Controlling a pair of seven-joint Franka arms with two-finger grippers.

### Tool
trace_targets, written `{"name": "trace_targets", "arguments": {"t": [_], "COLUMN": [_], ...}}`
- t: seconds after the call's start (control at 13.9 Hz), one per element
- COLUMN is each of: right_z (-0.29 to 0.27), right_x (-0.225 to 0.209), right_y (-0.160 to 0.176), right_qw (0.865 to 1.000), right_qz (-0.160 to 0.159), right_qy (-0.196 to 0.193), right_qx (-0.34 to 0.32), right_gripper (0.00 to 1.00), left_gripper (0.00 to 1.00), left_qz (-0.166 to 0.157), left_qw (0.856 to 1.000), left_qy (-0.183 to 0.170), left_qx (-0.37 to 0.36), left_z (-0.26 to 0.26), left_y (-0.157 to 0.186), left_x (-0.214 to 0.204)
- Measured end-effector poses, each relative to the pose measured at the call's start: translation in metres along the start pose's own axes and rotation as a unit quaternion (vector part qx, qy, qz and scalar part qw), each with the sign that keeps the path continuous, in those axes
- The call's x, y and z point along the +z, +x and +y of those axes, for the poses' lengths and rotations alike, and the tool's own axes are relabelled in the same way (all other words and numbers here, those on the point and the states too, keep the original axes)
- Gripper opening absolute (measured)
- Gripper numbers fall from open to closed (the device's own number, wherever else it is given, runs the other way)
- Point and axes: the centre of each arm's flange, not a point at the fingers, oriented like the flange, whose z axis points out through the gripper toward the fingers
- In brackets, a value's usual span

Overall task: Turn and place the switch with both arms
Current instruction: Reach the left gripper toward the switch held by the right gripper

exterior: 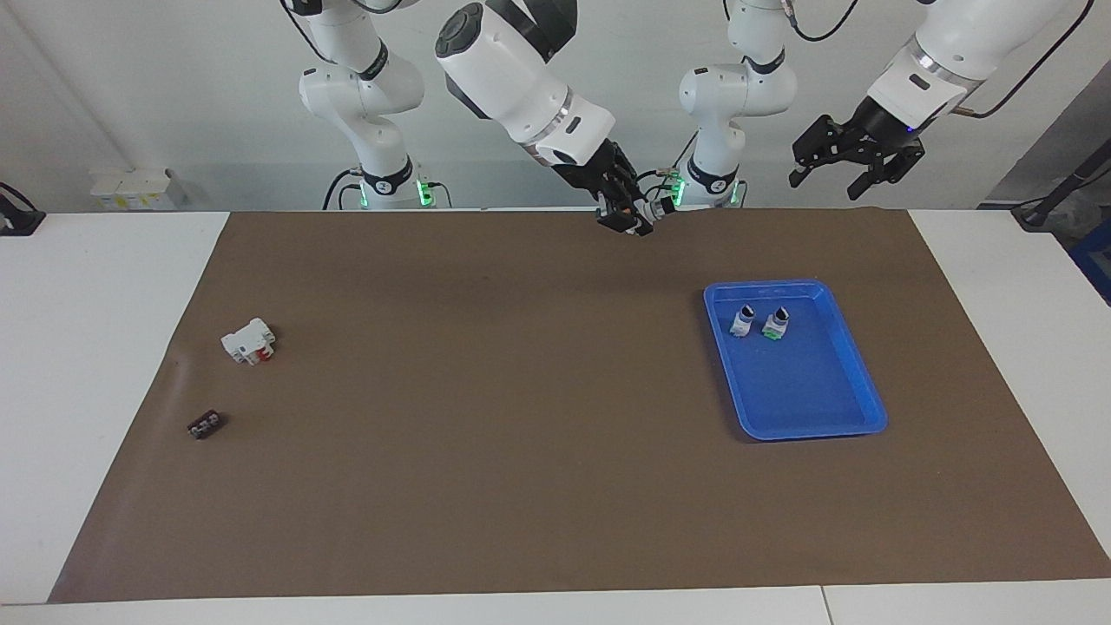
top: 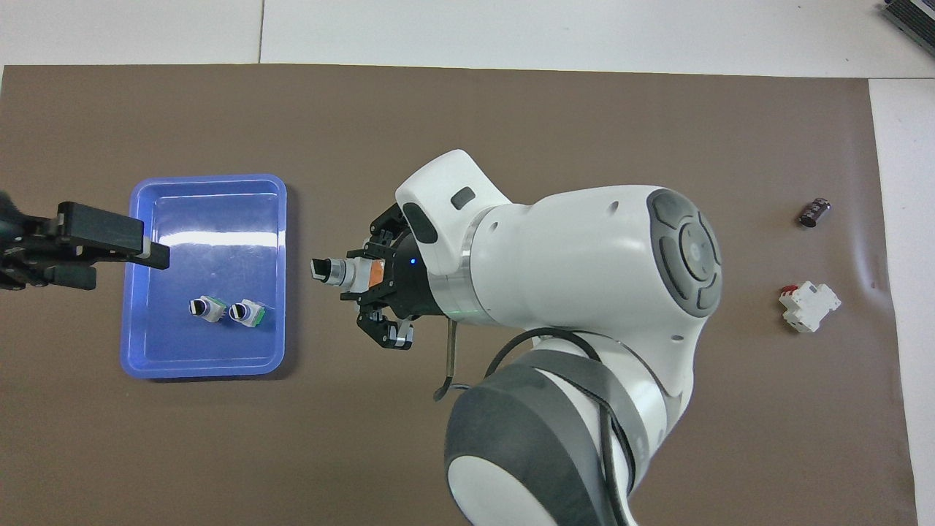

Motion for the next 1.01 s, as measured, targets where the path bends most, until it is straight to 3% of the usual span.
{"name": "trace_targets", "arguments": {"t": [0.14, 0.58, 0.72, 0.79, 1.01], "right_z": [0.0, -0.002, -0.002, -0.002, -0.002], "right_x": [0.0, 0.001, 0.001, 0.001, 0.001], "right_y": [0.0, 0.003, 0.003, 0.003, 0.002], "right_qw": [1.0, 1.0, 1.0, 1.0, 1.0], "right_qz": [0.0, 0.004, 0.004, 0.004, 0.003], "right_qy": [0.0, -0.004, -0.004, -0.004, -0.004], "right_qx": [0.0, -0.002, -0.002, -0.002, -0.002], "right_gripper": [0.42, 0.42, 0.42, 0.42, 0.42], "left_gripper": [1.0, 0.98, 0.94, 0.87, 0.83], "left_qz": [-0.001, -0.007, -0.011, -0.014, -0.018], "left_qw": [1.0, 0.988, 0.98, 0.975, 0.966], "left_qy": [-0.016, -0.145, -0.181, -0.194, -0.223], "left_qx": [-0.01, -0.054, -0.086, -0.103, -0.133], "left_z": [0.023, 0.05, 0.053, 0.054, 0.054], "left_y": [-0.004, -0.006, -0.012, -0.015, -0.021], "left_x": [0.007, 0.039, 0.052, 0.055, 0.059]}}
